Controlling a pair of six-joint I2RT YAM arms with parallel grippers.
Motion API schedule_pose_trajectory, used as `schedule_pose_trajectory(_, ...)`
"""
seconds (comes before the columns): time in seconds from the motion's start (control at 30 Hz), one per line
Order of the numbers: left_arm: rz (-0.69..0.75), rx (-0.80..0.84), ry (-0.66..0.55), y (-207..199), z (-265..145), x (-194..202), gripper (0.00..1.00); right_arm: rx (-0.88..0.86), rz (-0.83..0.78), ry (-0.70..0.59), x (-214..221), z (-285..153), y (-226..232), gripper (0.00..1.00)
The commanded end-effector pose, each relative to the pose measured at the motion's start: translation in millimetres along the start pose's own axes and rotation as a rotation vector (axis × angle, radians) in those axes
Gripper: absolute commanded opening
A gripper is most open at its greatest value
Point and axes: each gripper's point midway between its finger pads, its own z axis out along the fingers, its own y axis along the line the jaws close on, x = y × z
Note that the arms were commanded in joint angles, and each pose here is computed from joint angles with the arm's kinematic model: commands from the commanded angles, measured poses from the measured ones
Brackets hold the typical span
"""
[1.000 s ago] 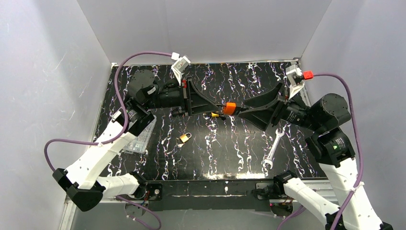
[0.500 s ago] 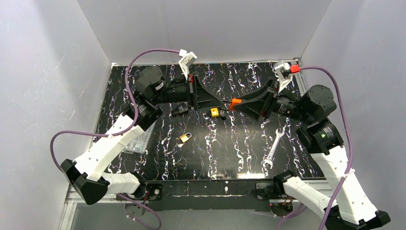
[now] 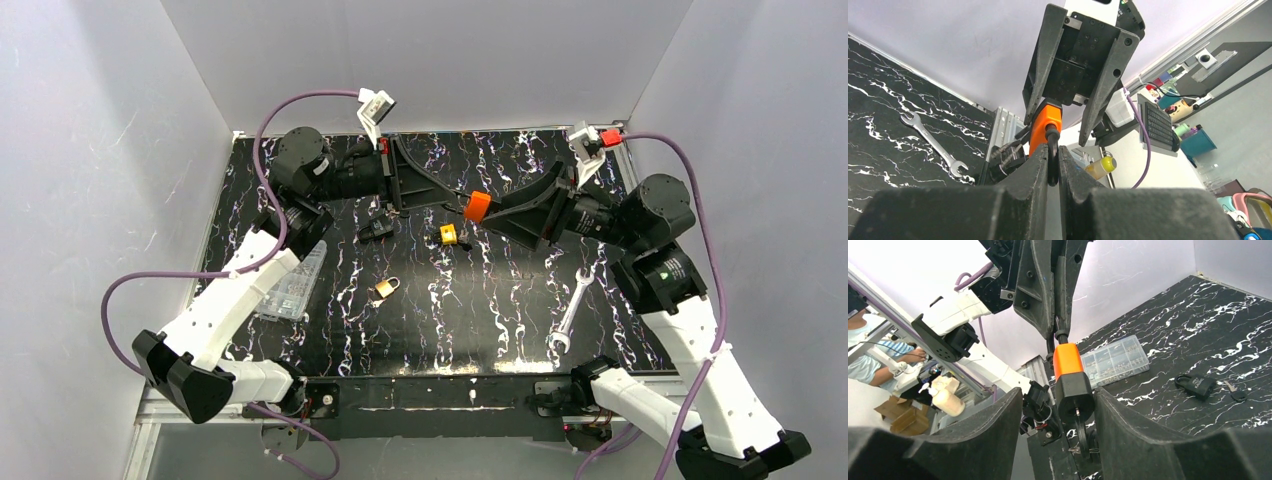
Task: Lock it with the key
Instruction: Lock the lock.
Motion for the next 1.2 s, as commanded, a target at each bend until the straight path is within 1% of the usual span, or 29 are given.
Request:
schedule_pose_trajectory(0.0, 0.09, 0.07, -0.048, -30, -6, -19, 0.0, -0.066, -0.027, -0.035, -14, 3, 14, 0.61)
schedule_pose_trajectory(0.17, 0.082, 0.093, -0.049, -31, -4, -23, 0.0, -0.069, -0.024, -0.041, -22, 9, 11, 0.61)
schedule_pose_trajectory(0.33, 0.073, 0.09, -0.06, -27, -4, -26, 0.0, -0.082, -0.011, -0.05, -27, 16, 8, 0.54)
schedule_pose_trajectory(0.5, 0.071, 0.067, -0.079, -21, -8, -30, 0.0, -0.076, -0.013, -0.065, -32, 18, 6, 0.39)
schedule_pose_trajectory(0.57, 0.073, 0.053, -0.084, -16, -10, -31, 0.0, -0.069, -0.012, -0.068, -33, 18, 5, 0.31)
schedule_pose_trajectory(0.73, 0.076, -0.009, -0.052, -1, -12, -24, 0.0, -0.084, 0.002, -0.06, -34, 18, 9, 0.03)
schedule_pose_trajectory(0.8, 0.08, -0.03, -0.027, 3, -13, -19, 0.0, -0.1, 0.011, -0.052, -35, 19, 12, 0.01)
schedule_pose_trajectory(0.83, 0.081, -0.038, -0.014, 5, -14, -16, 0.03, -0.109, 0.015, -0.045, -34, 19, 14, 0.01)
schedule_pose_trajectory(0.93, 0.086, -0.047, 0.017, 5, -17, -8, 0.17, -0.133, 0.016, -0.037, -34, 18, 19, 0.01)
schedule_pose_trajectory(0.97, 0.09, -0.051, 0.023, 5, -19, -6, 0.19, -0.14, 0.015, -0.035, -34, 18, 21, 0.01)
schedule_pose_trajectory(1.03, 0.098, -0.064, 0.032, 3, -22, -3, 0.21, -0.155, 0.012, -0.03, -34, 17, 24, 0.01)
schedule_pose_trajectory(1.17, 0.112, -0.079, 0.038, 0, -28, 0, 0.2, -0.178, 0.014, -0.013, -33, 17, 28, 0.01)
